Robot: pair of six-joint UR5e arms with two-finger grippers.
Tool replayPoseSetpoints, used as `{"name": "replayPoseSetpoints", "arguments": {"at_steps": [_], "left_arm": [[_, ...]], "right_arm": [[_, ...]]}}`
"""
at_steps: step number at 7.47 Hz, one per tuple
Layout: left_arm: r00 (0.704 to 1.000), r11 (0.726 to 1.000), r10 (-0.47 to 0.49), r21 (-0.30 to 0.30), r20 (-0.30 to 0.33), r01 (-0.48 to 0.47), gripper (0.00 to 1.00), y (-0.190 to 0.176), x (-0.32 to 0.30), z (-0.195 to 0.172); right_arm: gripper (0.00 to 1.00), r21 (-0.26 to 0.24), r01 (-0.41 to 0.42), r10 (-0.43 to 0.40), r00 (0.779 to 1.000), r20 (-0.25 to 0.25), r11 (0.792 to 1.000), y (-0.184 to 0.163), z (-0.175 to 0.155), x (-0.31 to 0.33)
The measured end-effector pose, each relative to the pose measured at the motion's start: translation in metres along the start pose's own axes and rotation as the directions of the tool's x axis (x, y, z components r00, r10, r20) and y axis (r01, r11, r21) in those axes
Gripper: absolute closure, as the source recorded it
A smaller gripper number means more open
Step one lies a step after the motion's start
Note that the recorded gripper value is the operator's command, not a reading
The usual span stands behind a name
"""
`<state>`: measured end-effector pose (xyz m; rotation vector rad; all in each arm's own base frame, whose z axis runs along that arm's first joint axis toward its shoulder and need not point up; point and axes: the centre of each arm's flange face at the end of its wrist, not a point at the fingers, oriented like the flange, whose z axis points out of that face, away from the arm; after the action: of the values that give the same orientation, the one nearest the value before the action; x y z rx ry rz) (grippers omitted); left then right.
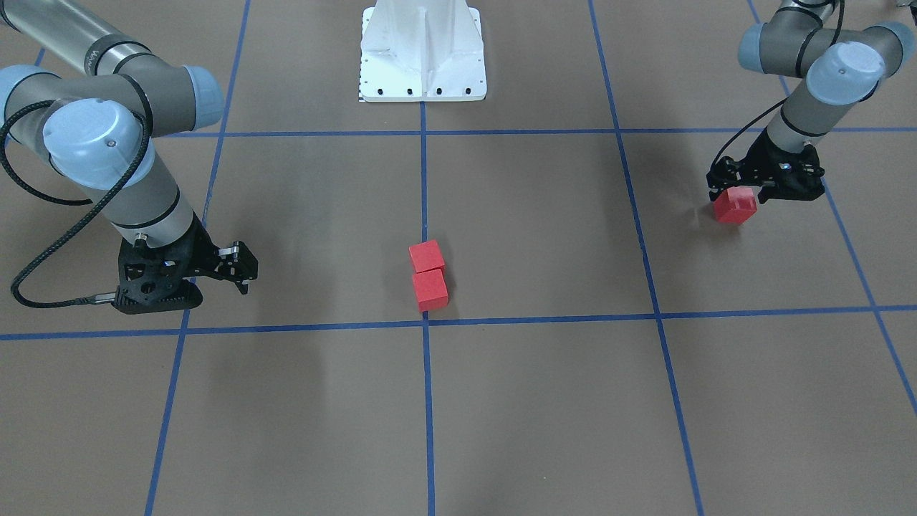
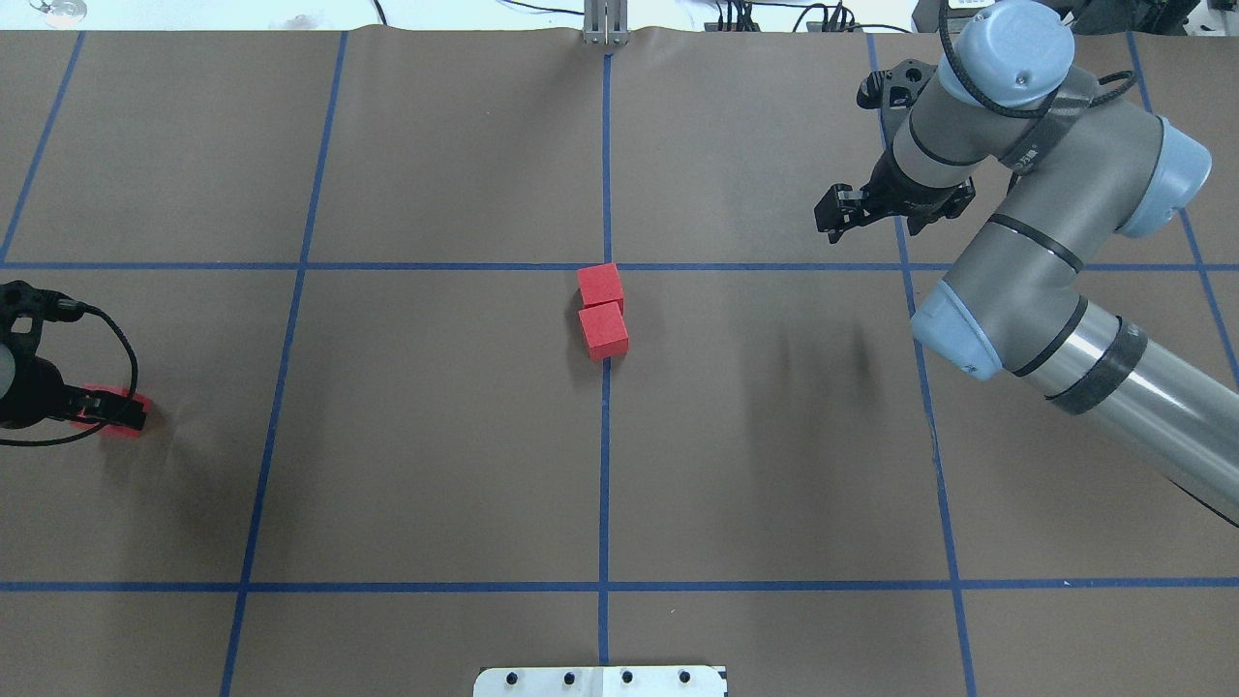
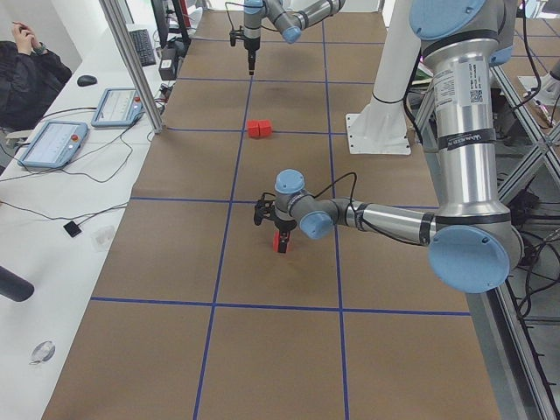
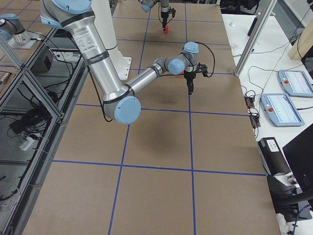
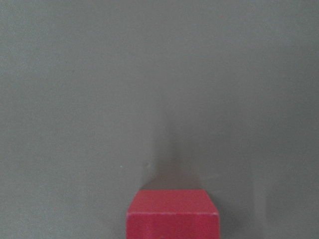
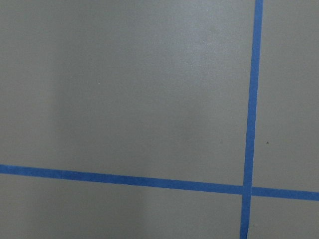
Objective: Form red blocks into L shape at center
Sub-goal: 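Carry the red cube with the left gripper toward the two center cubes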
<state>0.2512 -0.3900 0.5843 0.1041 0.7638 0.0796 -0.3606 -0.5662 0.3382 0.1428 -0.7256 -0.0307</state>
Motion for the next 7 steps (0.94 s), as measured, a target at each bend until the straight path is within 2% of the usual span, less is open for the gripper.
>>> {"name": "replayPoseSetpoints", "arguments": {"at_steps": [1,3,4,5,6,7], "left_arm": [[1.0,1.0,0.0,0.0,0.0,0.0,0.4,0.0,0.0,0.0],[1.0,1.0,0.003,0.002,-0.005,-0.003,0.42,-0.002,0.003,-0.001],[1.0,1.0,0.007,0.006,-0.009,-0.007,0.69,-0.005,0.007,0.0],[1.0,1.0,0.01,0.011,-0.012,-0.01,0.91,-0.01,0.011,0.0],[1.0,1.0,0.015,0.016,-0.019,-0.015,1.0,-0.013,0.016,-0.001],[0.999,1.0,0.02,0.025,-0.028,-0.019,1.0,-0.018,0.023,-0.005]], "right_arm": [[0.01,0.0,-0.002,0.002,1.0,0.001,1.0,0.0,0.0,0.0],[0.01,0.001,-0.003,0.003,1.0,0.0,1.0,0.0,0.0,0.0],[0.01,0.0,-0.003,0.003,1.0,0.0,1.0,0.0,0.0,0.0],[0.01,0.0,-0.003,0.003,1.0,0.0,1.0,0.0,0.0,-0.001],[0.01,-0.001,-0.004,0.004,1.0,0.0,1.0,0.0,0.001,-0.001],[0.01,-0.001,-0.003,0.003,1.0,-0.001,1.0,0.0,0.001,-0.001]]}}
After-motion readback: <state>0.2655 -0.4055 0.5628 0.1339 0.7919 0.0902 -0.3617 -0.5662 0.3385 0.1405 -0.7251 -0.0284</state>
